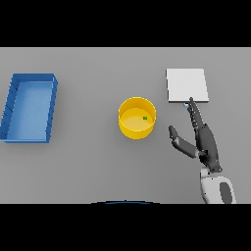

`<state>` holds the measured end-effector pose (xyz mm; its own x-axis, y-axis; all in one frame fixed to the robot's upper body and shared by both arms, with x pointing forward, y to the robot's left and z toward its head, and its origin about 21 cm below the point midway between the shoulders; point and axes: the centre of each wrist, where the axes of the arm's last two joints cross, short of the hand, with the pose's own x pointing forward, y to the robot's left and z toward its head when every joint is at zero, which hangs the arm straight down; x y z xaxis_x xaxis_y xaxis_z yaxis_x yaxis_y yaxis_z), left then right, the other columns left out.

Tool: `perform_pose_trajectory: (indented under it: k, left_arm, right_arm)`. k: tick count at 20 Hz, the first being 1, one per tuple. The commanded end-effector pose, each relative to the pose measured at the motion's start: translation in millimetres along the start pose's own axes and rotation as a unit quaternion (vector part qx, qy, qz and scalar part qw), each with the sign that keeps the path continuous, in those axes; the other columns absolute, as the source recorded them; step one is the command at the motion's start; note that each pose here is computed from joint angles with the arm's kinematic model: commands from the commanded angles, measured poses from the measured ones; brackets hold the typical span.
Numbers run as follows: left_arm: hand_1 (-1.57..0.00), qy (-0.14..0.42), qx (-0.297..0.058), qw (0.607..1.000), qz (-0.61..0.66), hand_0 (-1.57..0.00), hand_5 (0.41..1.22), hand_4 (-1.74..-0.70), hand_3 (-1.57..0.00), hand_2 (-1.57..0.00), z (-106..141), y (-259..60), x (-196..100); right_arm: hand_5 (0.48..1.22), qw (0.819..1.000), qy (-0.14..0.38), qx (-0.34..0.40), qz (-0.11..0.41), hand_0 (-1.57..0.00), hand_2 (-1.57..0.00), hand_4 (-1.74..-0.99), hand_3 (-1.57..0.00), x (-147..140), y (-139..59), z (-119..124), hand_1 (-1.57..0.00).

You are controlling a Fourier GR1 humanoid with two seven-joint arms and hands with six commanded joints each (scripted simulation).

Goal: Pick up the red beaker and tilt it to pour out 1 green nut into yellow bowl. Pick up the yellow bowl and place it on the metallic measuring scale.

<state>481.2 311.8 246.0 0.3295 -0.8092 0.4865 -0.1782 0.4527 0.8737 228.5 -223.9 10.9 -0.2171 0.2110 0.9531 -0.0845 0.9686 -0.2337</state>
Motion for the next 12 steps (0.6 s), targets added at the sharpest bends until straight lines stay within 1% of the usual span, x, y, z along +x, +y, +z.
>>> perform_pose_trajectory:
  k: [1,2,3,5,6,7,8,11,12]
  left_arm:
    - [-1.57,0.02,0.003,0.999,0.024,-1.57,1.221,-1.74,-1.55,-1.57,-0.1,-1.5,-8.7]
    - [-1.57,0.034,0.002,0.998,0.053,-1.57,1.221,-1.74,-1.56,-1.57,0.1,-3.0,-17.7]
    - [-1.57,0.04,0.0,0.997,0.072,-1.57,1.221,-1.74,-1.52,-1.57,1.3,-7.7,-28.8]
    - [-1.57,0.076,-0.014,0.992,0.095,-1.57,1.221,-1.74,-1.46,-1.57,6.5,-26.5,-49.1]
    - [-1.57,0.089,-0.015,0.99,0.113,-1.57,1.221,-1.74,-1.43,-1.57,10.3,-29.7,-56.1]
    - [-1.57,0.098,-0.017,0.987,0.128,-1.57,1.221,-1.74,-1.4,-1.57,15.7,-37.7,-67.3]
    - [-1.57,0.103,-0.02,0.984,0.142,-1.57,1.221,-1.74,-1.37,-1.57,21.9,-43.3,-73.7]
    - [-1.57,0.129,-0.024,0.976,0.173,-1.57,1.221,-1.74,-1.38,-1.57,46.4,-66.3,-87.0]
    - [-1.57,0.143,-0.021,0.973,0.178,-1.57,1.221,-1.74,-1.38,-1.57,53.2,-70.8,-93.8]
  right_arm:
    - [0.666,1.0,0.0,0.001,0.002,0.0,0.0,-1.157,0.0,-0.9,0.0,1.5,0.0]
    - [0.672,1.0,0.001,0.003,0.007,0.0,0.0,-1.165,0.0,-0.7,1.8,0.4,0.0]
    - [0.68,1.0,-0.003,0.002,0.016,0.0,0.0,-1.168,0.0,0.2,-0.8,-1.9,0.0]
    - [0.696,1.0,-0.008,0.003,0.023,0.0,0.0,-1.188,0.0,-0.8,-0.6,2.2,0.0]
    - [0.702,1.0,-0.006,0.005,0.026,0.0,0.0,-1.191,0.0,-1.1,0.4,4.2,0.0]
    - [0.704,1.0,0.004,0.004,0.026,0.0,0.0,-1.192,0.0,-2.4,0.5,2.6,0.0]
    - [0.703,1.0,0.0,0.004,0.026,0.0,0.0,-1.194,0.0,-1.2,-1.4,5.4,0.0]
    - [0.708,1.0,-0.001,0.002,0.031,0.0,0.0,-1.207,0.0,-3.4,-4.0,0.2,0.0]
    - [0.704,1.0,-0.001,0.003,0.029,0.0,0.0,-1.205,0.0,-2.4,-1.8,-0.3,0.0]
